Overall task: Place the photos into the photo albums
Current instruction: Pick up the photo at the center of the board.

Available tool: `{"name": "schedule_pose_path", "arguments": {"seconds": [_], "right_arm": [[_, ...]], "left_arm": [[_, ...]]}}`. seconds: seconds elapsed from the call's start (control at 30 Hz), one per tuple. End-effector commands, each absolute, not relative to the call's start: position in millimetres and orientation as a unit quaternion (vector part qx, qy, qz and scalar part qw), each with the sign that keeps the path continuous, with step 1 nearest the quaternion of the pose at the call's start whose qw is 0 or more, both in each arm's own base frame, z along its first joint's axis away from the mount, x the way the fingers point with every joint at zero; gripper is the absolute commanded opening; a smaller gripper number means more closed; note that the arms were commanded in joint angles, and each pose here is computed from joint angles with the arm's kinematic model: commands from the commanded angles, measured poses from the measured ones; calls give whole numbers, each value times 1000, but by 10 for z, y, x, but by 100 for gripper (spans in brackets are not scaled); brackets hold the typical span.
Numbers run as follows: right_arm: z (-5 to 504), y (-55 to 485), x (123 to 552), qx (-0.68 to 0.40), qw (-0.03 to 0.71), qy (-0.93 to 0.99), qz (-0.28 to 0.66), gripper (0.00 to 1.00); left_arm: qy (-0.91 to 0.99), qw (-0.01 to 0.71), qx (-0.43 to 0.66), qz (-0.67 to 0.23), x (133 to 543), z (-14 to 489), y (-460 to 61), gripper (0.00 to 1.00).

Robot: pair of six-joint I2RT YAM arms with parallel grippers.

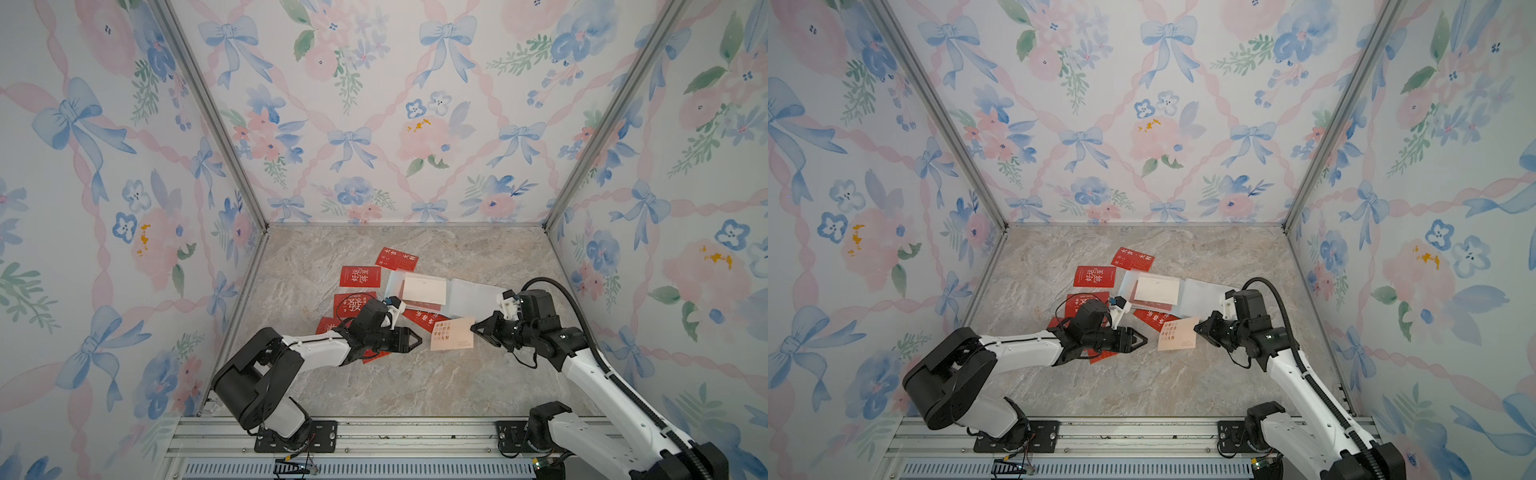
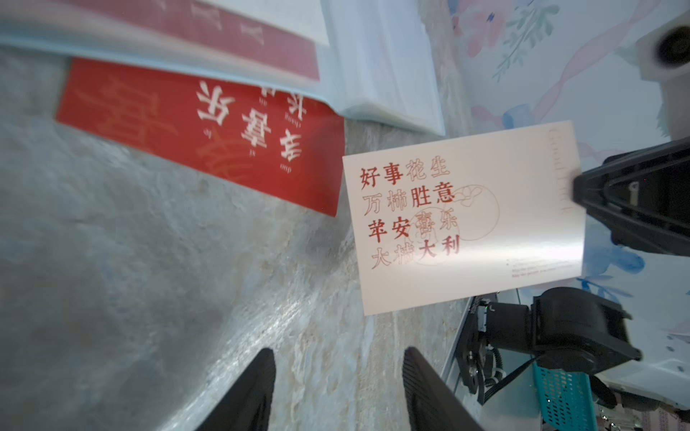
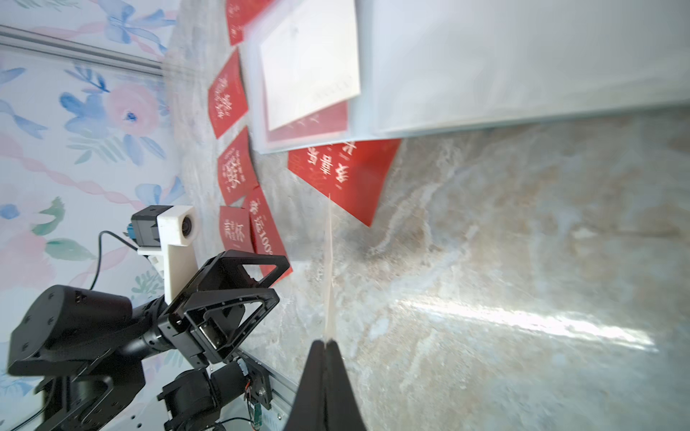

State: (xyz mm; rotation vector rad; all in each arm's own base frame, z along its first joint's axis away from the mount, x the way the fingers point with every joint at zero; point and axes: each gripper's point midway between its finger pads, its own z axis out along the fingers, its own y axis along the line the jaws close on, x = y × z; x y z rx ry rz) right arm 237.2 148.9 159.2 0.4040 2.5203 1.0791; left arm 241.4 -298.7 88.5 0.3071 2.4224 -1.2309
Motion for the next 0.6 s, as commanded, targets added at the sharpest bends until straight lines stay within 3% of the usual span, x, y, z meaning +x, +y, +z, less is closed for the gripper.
{"name": "schedule_pose_path", "arguments": {"seconds": [0.0,0.57], "right_arm": [[1762,1565,2263,97,160,892,413,0],[2565,1687,2670,11,233,847,478,0]], "left_arm": [[847,214,96,-477,2483,1230,-2926,59],[775,264,108,-563,2716,2067,-2778,62]]}}
